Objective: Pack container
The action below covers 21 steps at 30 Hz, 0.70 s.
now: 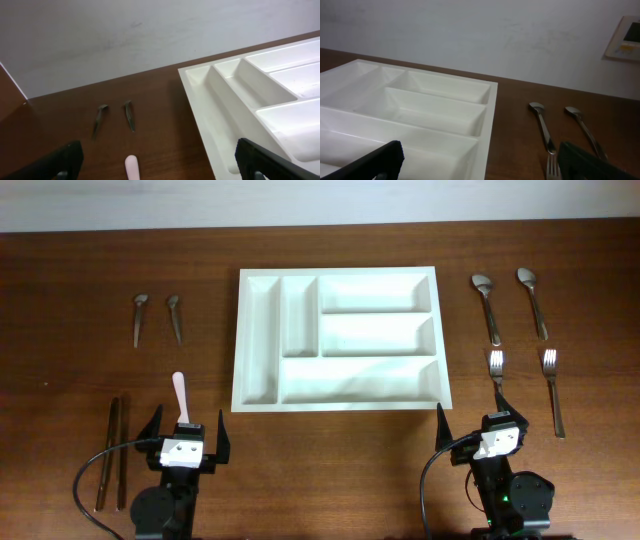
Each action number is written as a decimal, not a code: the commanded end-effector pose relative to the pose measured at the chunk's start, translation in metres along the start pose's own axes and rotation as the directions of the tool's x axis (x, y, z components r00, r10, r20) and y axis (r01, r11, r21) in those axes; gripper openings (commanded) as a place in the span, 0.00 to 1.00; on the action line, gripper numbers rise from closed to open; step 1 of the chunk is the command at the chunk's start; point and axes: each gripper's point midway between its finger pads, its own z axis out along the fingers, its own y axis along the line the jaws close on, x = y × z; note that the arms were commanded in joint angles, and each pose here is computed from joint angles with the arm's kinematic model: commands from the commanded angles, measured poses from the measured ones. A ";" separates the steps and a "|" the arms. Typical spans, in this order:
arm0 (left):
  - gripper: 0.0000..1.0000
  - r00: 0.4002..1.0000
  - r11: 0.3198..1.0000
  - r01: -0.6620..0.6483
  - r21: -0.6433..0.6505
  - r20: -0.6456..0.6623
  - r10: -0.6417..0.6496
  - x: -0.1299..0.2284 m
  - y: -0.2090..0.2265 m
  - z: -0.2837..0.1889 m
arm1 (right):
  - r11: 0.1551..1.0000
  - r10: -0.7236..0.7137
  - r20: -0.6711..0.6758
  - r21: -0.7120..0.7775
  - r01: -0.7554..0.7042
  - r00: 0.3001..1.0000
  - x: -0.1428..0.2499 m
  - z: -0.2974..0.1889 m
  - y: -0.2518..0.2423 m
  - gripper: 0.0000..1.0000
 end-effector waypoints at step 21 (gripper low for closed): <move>0.99 1.000 1.000 -0.001 -0.019 0.000 0.001 0.002 0.003 0.000 | 1.000 0.012 -0.002 -0.006 -0.012 1.000 0.002 0.000 0.002 0.99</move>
